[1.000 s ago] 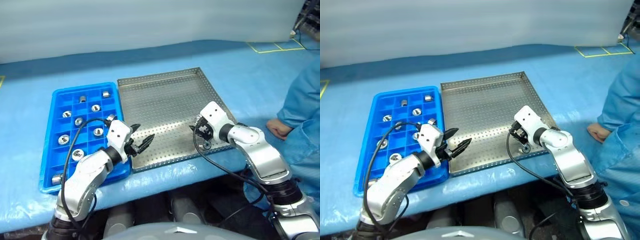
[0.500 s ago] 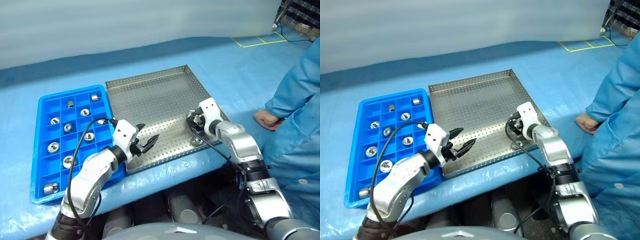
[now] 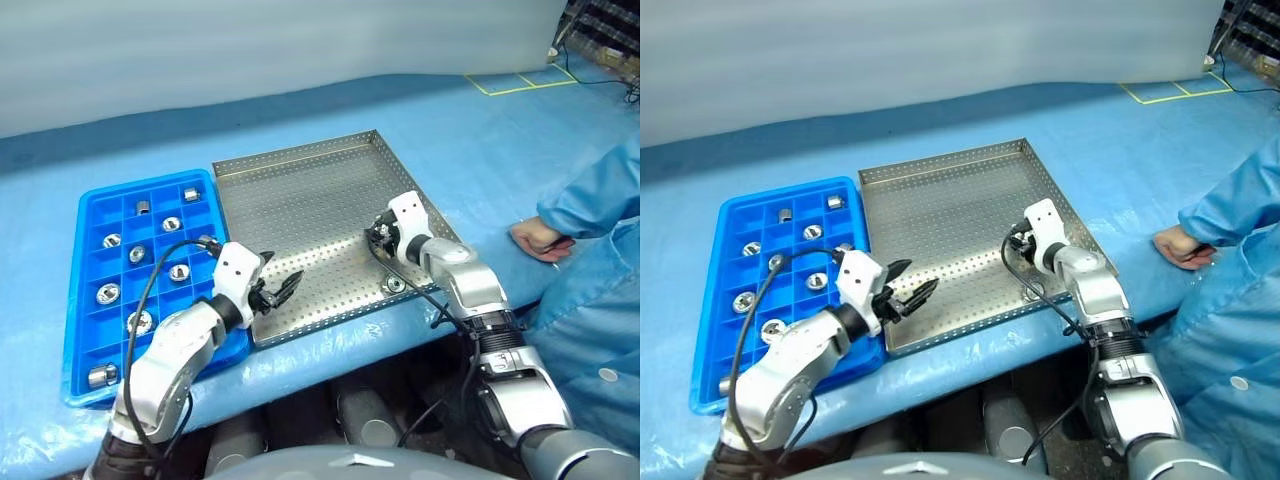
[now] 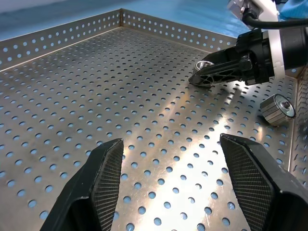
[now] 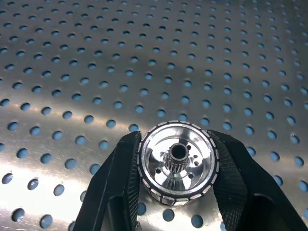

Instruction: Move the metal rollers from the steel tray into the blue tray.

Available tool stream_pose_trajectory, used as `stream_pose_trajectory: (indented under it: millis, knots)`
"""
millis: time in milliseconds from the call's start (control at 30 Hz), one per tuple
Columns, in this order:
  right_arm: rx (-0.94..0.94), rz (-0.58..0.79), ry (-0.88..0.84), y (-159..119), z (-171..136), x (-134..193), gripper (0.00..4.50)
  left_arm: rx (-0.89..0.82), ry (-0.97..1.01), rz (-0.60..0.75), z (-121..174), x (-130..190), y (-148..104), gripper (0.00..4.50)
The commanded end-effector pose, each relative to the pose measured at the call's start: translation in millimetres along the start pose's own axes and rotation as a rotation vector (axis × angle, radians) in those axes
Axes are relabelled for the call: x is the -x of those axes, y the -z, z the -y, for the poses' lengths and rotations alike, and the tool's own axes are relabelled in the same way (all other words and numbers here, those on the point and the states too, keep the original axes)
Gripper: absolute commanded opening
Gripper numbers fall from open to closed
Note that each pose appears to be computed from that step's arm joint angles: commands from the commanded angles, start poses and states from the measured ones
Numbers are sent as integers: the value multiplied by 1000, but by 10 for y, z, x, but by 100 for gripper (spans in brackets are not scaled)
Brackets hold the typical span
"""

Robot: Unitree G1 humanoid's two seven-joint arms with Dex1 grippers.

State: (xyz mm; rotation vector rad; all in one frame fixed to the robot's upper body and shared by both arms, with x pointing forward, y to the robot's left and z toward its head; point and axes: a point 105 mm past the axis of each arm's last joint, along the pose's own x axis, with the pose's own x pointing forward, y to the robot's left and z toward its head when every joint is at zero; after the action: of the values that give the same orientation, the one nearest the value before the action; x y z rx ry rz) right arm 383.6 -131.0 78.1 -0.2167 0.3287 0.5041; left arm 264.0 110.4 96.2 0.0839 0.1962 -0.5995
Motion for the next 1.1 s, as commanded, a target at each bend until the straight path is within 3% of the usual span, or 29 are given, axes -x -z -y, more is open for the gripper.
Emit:
stream_pose_trajectory:
  millis: [33, 133, 267, 367, 567, 933, 1067, 1100]
  knots:
    - [80, 149, -76, -497, -279, 63, 171, -36, -73, 54, -165, 175, -178, 348]
    - [111, 216, -226, -729, -680, 104, 171, -54, -149, 71, -326, 318, -253, 348]
    - [140, 270, -536, -910, -1478, 221, 171, -153, -347, -8, -625, 637, -235, 348]
    - [168, 246, -714, -864, -1953, 277, 171, -175, -514, -96, -865, 884, -129, 348]
    - [216, 184, -836, -750, -2512, 253, 171, -160, -748, -158, -1163, 1168, -66, 348]
    - [241, 90, -890, -510, -2675, 223, 171, -148, -741, -170, -1154, 1162, -34, 348]
    - [220, 129, -857, -592, -2638, 213, 296, -147, -719, -161, -1141, 1101, -42, 348]
    - [210, 135, -856, -608, -2626, 218, 296, -146, -717, -160, -1145, 1087, -40, 348]
